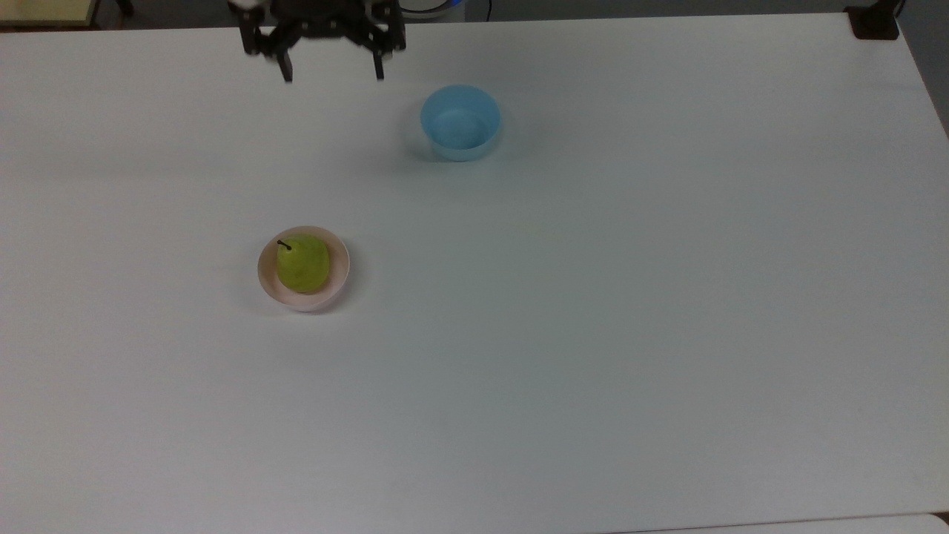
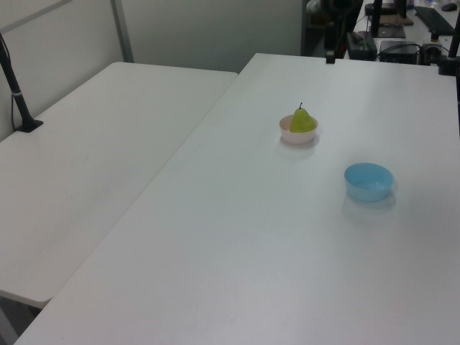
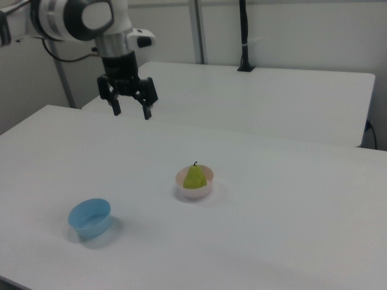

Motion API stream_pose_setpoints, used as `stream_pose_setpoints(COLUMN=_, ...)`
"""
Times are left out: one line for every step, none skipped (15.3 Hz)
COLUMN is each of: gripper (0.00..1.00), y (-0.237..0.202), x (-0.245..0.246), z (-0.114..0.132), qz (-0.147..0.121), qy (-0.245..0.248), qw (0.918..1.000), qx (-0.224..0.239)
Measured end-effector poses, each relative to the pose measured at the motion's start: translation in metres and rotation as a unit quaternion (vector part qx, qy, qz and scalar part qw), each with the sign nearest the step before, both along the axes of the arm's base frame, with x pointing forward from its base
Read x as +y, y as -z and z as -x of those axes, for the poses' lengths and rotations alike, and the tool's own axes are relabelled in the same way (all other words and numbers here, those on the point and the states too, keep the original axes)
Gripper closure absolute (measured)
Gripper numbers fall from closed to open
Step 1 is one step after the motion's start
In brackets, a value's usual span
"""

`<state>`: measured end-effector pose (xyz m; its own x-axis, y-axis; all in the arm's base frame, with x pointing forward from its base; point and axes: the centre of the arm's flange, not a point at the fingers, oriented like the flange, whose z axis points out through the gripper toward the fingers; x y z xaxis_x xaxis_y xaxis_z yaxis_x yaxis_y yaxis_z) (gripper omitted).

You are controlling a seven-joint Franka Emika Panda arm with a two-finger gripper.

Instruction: Place the pear in the bowl

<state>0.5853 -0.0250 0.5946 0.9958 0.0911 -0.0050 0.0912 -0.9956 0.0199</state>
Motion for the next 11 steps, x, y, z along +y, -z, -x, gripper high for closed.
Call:
stream_pose_setpoints(gripper=0.00, y=-0.008, x=0.004, z=0.007, qz=-0.007, qy=0.000, qw=1.0000, qx=-0.004)
stream_pose_setpoints(gripper=0.00, y=-0.011, x=0.011, z=0.013, qz=-0.022, qy=-0.003, qw=0.9997, qx=-0.006)
stream_pose_setpoints(gripper=0.00, y=-0.012, x=0.014, z=0.013, qz=-0.031, qy=-0.003, qw=0.9995, qx=-0.010)
stream_pose_setpoints(gripper=0.00, y=-0.013, x=0.016, z=0.013, qz=-0.040, qy=-0.003, qw=0.9991, qx=-0.017)
stream_pose_setpoints(gripper=0.00, y=-0.013, x=0.017, z=0.012, qz=-0.045, qy=-0.002, qw=0.9987, qx=-0.026)
stream_pose_setpoints(gripper=0.00, y=-0.013, x=0.017, z=0.011, qz=-0.045, qy=-0.002, qw=0.9985, qx=-0.030)
stream_pose_setpoints(gripper=0.00, y=-0.012, x=0.017, z=0.011, qz=-0.045, qy=-0.002, qw=0.9984, qx=-0.033)
stream_pose_setpoints(gripper=0.00, y=-0.012, x=0.017, z=0.011, qz=-0.045, qy=-0.002, qw=0.9984, qx=-0.034)
stream_pose_setpoints(gripper=0.00, y=-0.011, x=0.017, z=0.011, qz=-0.045, qy=-0.002, qw=0.9983, qx=-0.035)
stream_pose_setpoints(gripper=0.00, y=-0.011, x=0.017, z=0.011, qz=-0.046, qy=-0.002, qw=0.9983, qx=-0.035)
stream_pose_setpoints(gripper=0.00, y=-0.011, x=0.017, z=0.011, qz=-0.046, qy=-0.002, qw=0.9983, qx=-0.036)
